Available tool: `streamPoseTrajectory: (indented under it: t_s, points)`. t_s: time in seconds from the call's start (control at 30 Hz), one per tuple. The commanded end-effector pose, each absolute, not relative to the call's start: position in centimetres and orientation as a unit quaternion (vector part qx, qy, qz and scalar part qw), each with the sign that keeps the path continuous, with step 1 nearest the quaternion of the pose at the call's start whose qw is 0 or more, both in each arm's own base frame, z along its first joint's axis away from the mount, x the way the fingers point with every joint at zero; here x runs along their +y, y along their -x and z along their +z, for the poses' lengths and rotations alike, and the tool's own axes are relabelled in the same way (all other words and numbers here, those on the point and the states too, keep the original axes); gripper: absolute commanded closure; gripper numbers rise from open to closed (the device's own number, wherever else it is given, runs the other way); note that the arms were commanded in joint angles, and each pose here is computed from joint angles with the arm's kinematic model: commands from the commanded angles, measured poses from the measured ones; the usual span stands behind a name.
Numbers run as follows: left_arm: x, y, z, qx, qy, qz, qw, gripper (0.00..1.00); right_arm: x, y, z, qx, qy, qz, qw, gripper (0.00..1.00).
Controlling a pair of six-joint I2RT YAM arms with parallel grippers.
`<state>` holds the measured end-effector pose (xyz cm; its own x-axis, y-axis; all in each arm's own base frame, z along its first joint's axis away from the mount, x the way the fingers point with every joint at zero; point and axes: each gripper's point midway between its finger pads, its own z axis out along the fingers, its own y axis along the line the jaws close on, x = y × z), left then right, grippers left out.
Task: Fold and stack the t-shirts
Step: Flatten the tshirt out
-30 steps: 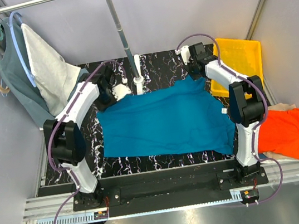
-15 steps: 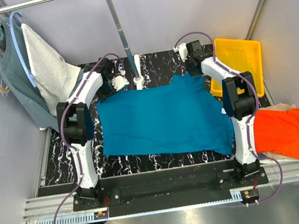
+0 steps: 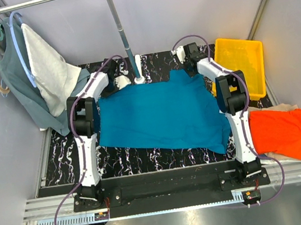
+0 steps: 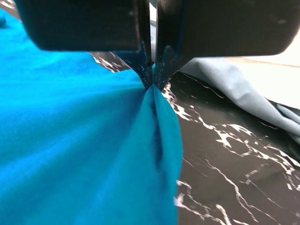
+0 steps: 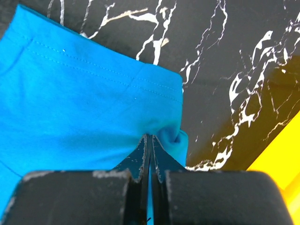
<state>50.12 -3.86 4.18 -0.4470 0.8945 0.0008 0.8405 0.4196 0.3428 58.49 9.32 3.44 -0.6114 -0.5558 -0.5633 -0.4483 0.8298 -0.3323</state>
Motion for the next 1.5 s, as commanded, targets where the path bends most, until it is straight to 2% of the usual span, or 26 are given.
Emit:
streamPoseTrajectory:
  t_s: [0.0,0.07,0.2,0.23,0.27,0.37,0.73,1.17,1.37,1.47]
  points:
    - [-2.2,-53.6,5.2,0.826,-0.506,0.213,0.127,0.98,8.4,-61.4,5.4,0.875,0.277,-0.122,0.377,1.00]
    - [-1.7,-54.4,5.0,0.826,-0.500,0.226,0.134,0.85,7.9,-61.7,5.2,0.875,0.275,-0.132,0.375,0.97]
    - [-1.4,-55.5,4.6,0.823,-0.493,0.242,0.145,0.70,7.7,-62.3,4.8,0.874,0.275,-0.143,0.375,0.89]
    - [-1.3,-56.0,4.6,0.822,-0.489,0.251,0.150,0.67,7.6,-62.4,4.8,0.873,0.274,-0.146,0.375,0.82]
    - [-1.3,-56.3,4.6,0.821,-0.486,0.255,0.155,0.58,7.4,-62.4,4.6,0.874,0.273,-0.148,0.374,0.81]
    - [-1.2,-57.2,4.6,0.821,-0.475,0.267,0.172,0.48,7.5,-62.8,4.8,0.872,0.274,-0.150,0.377,0.78]
    - [-1.0,-60.1,6.4,0.813,-0.436,0.308,0.234,0.30,7.0,-63.8,5.1,0.866,0.273,-0.172,0.382,0.75]
    - [-0.3,-57.4,5.2,0.815,-0.447,0.307,0.201,0.29,6.4,-65.5,4.8,0.857,0.278,-0.194,0.387,0.75]
    - [-0.8,-55.7,7.6,0.826,-0.424,0.297,0.225,0.25,7.0,-65.1,7.1,0.859,0.266,-0.176,0.401,0.75]
    - [-1.4,-55.4,10.9,0.824,-0.406,0.299,0.257,0.21,7.0,-64.5,8.9,0.860,0.253,-0.170,0.409,0.73]
